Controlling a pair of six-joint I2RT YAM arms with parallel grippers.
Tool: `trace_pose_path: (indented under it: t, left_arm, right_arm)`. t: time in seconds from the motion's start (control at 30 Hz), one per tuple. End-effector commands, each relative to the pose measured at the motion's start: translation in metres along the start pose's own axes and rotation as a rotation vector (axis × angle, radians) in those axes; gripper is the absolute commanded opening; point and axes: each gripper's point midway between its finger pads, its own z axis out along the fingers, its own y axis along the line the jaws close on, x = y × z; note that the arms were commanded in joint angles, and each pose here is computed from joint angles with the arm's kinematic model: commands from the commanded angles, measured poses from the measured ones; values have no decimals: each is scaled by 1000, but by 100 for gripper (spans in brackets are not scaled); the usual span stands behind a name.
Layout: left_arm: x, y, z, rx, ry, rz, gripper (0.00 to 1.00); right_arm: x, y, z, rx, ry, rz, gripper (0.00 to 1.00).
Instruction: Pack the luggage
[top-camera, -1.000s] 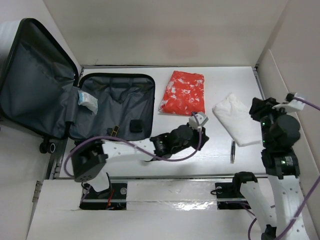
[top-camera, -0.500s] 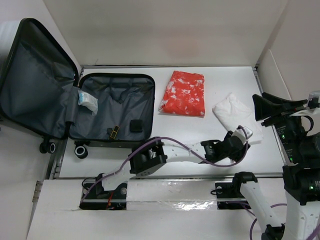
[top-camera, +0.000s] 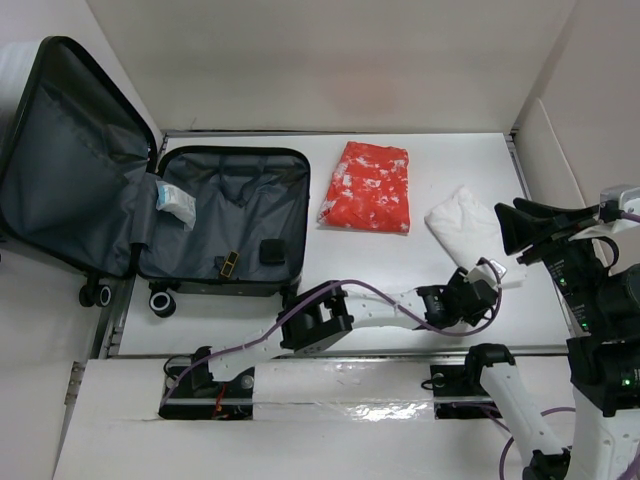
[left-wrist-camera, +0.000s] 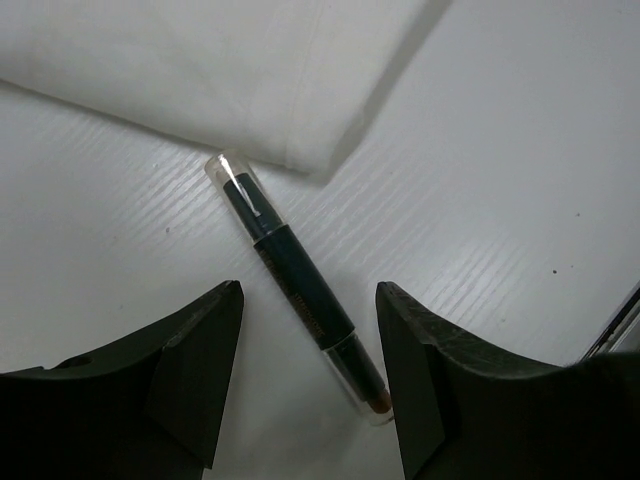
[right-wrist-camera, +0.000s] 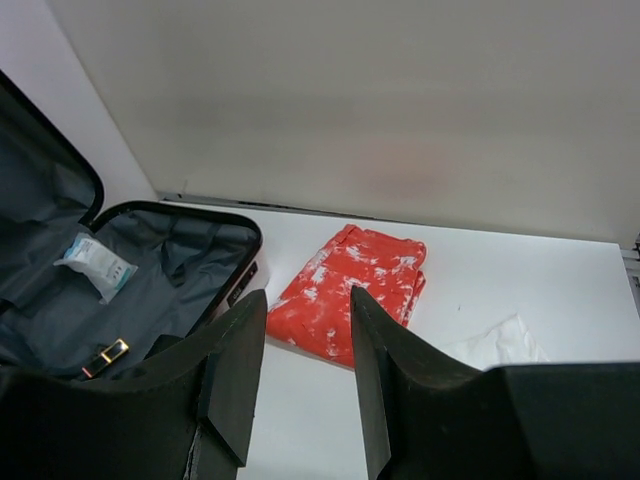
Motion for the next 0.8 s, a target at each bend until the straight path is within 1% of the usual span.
trace_pose_path:
  t: [0.0, 0.07, 0.13, 0.2, 0.27, 0.33, 0.37, 0.4, 0.43, 0.47, 0.5, 0.53, 0.57, 0.6, 0.63, 0.67, 0.7, 0.73, 0.77]
  left_arm:
    - [0, -5, 10, -10, -3, 7, 49]
    - [7, -3, 11, -19, 17, 13, 43]
    - [11, -6, 7, -10, 19, 22, 40]
    - [13, -2, 5, -25, 29, 30, 35]
    - [16, 3, 1, -43, 44, 39, 35]
    - [27, 11, -3, -59, 68, 52, 20]
    - [19, 14, -11, -72, 51, 44, 12]
    - [35, 25, -14, -96, 79, 57, 0]
    - [36, 30, -19, -108, 78, 49, 0]
    - [16, 32, -36, -114, 33, 25, 0]
    - [34, 47, -45, -137, 61, 40, 0]
    - [29, 52, -56, -142, 42, 30, 0]
    - [-12, 53, -83, -134, -63, -18, 0]
    - [3, 69, -95, -163, -50, 0, 0]
    - [-8, 77, -110, -181, -87, -6, 0]
    - [-43, 90, -142, -223, -181, -48, 0]
    - [-44, 114, -153, -273, -190, -60, 0]
    - [-55, 128, -167, -303, -224, -86, 0]
    - [-74, 157, -194, -345, -289, -150, 0]
  right_arm:
    - [-7, 6, -8, -22, -27, -28, 45]
    - [-9, 9, -8, -34, -41, -16, 45]
    - [-10, 12, -7, -52, -46, -10, 45]
    - [-8, 10, -5, -49, -42, -6, 45]
    - [-4, 9, -3, -47, -34, -3, 45]
    - [-4, 9, -4, -48, -38, 2, 45]
    - [-3, 9, -3, -46, -38, 2, 45]
    - [-3, 8, -3, -44, -40, 3, 45]
    - [-2, 8, -3, -42, -38, 4, 45]
    - [-1, 7, -3, -38, -37, 5, 45]
    - [-1, 6, -2, -37, -36, 4, 45]
    - [0, 6, -2, -35, -35, 4, 45]
    - [1, 5, -1, -33, -34, 5, 45]
    - [5, 4, 1, -33, -29, 6, 45]
    - [7, 4, 2, -34, -26, 10, 45]
    - [9, 4, 3, -40, -23, 12, 45]
    - [9, 6, 5, -57, -30, 10, 45]
    - [20, 5, 8, -60, -8, 25, 45]
    - [22, 7, 10, -78, -8, 27, 45]
